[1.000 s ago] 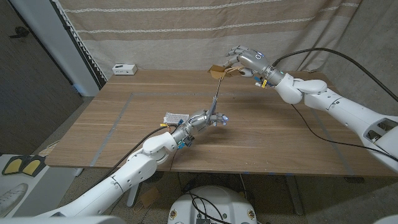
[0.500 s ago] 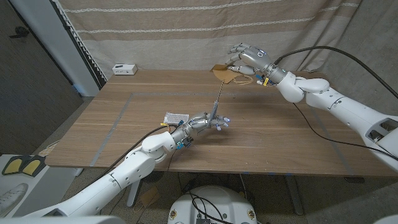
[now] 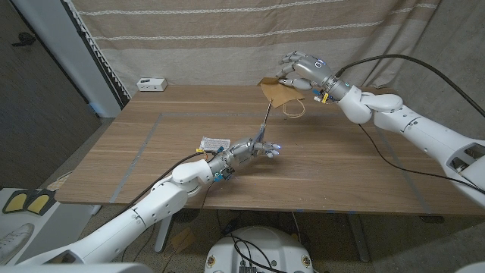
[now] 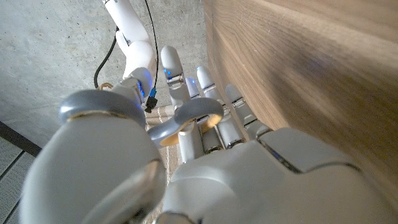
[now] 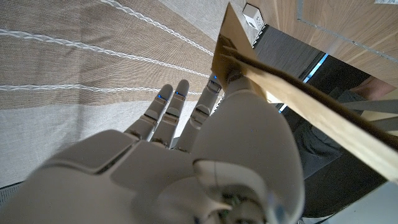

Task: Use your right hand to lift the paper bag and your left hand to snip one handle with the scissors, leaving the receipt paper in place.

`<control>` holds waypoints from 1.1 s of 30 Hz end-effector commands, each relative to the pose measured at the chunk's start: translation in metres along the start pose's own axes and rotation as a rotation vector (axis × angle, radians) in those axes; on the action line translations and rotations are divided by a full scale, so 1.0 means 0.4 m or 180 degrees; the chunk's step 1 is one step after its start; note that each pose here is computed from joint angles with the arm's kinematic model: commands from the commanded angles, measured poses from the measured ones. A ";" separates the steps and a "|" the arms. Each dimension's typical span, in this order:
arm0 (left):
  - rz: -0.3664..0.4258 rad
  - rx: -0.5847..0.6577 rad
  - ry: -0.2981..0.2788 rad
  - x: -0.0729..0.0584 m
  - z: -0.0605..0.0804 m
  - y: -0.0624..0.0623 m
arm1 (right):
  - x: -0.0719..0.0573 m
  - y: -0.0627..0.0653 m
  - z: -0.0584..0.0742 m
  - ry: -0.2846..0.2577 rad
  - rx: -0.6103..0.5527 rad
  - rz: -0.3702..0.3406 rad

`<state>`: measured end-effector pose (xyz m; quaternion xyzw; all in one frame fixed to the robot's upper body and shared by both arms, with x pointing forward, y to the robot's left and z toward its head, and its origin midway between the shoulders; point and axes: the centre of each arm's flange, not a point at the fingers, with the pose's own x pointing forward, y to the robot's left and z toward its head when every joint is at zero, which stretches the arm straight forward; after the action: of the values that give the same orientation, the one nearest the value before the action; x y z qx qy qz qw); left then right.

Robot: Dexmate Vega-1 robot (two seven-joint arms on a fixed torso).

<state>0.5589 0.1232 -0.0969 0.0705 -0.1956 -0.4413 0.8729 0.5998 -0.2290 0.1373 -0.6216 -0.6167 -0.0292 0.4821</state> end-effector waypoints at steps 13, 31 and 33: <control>-0.0250 0.0319 0.0278 0.011 0.013 0.002 | -0.012 -0.011 -0.013 0.0010 -0.0103 0.0134; -0.0220 0.0404 0.0279 -0.012 0.011 0.005 | -0.021 -0.012 -0.029 0.0181 -0.0157 0.0160; -0.0210 0.0413 0.0277 -0.017 0.011 0.007 | -0.019 -0.011 -0.026 0.0180 -0.0163 0.0167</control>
<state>0.5579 0.1242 -0.0912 0.1487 -0.1809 -0.4566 0.8583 0.6000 -0.2411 0.1399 -0.6445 -0.5933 -0.0404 0.4806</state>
